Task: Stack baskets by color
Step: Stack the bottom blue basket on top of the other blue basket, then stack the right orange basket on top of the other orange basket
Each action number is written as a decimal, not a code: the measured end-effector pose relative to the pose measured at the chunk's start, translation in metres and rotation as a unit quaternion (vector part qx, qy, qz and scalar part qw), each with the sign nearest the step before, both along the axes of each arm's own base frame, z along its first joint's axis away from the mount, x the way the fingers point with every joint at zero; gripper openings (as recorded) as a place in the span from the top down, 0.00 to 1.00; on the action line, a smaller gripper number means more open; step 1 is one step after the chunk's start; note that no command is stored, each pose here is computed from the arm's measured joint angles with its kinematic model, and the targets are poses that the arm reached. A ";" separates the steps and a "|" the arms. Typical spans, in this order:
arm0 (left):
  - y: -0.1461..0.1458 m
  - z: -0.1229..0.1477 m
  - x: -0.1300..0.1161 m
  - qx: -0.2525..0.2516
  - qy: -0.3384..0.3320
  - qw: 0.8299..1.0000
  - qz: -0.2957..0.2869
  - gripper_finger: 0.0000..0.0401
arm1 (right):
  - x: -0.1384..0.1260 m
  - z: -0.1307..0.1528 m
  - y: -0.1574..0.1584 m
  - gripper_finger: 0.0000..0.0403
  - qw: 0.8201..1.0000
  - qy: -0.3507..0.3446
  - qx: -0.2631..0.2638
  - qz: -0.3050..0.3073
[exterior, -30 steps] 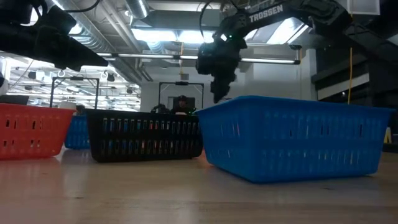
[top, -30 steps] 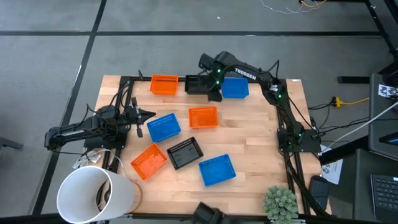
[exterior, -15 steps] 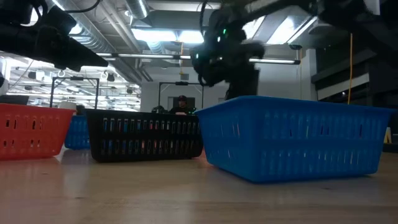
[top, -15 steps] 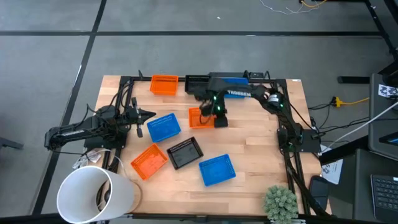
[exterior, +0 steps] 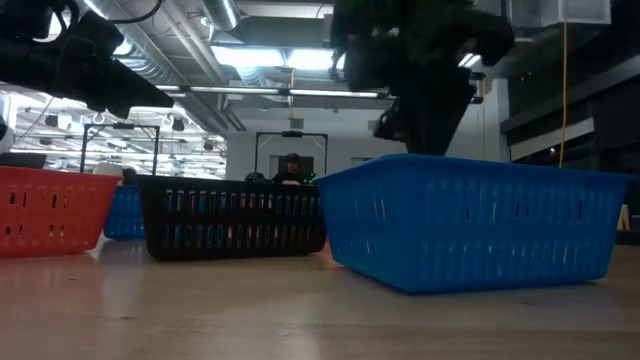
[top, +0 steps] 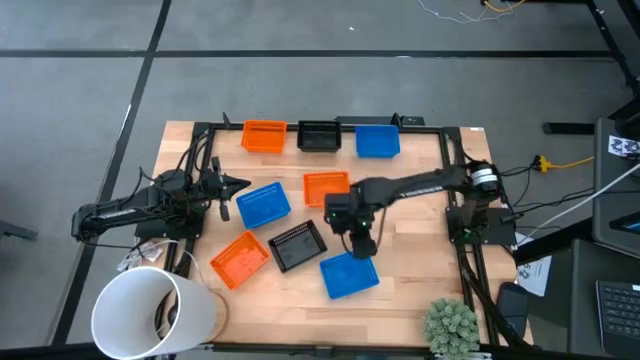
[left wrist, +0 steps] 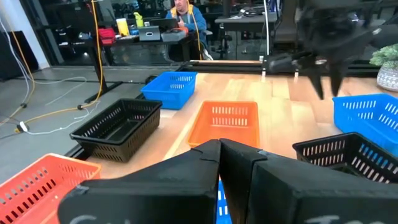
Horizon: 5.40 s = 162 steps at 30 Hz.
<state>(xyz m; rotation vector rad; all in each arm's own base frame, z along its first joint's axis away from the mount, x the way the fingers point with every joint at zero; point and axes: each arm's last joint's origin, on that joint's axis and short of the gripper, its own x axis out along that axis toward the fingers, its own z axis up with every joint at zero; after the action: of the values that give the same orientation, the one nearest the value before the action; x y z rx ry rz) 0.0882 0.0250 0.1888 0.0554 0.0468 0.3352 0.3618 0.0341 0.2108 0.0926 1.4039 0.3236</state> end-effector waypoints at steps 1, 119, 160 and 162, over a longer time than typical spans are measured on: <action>0.000 0.000 0.000 0.000 0.000 1.000 0.000 1.00 | -0.001 0.002 0.004 0.76 1.000 -0.010 -0.003 0.002; 0.000 0.000 0.000 -0.001 -0.001 1.000 0.000 1.00 | -0.114 0.042 -0.318 0.74 0.946 0.045 -0.296 -0.124; 0.000 0.000 0.000 -0.017 -0.007 1.000 -0.001 1.00 | -0.022 0.066 -0.235 0.74 0.961 -0.261 0.004 -0.090; 0.000 0.001 0.000 -0.035 -0.019 0.999 0.001 1.00 | -0.019 0.064 -0.219 0.74 0.969 -0.229 0.028 -0.085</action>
<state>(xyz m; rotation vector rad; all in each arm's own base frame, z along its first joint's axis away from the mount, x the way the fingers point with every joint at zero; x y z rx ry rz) 0.0882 0.0250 0.1901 -0.0205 0.0203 0.3354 0.3426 -0.1851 0.2751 0.1722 0.9214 0.2229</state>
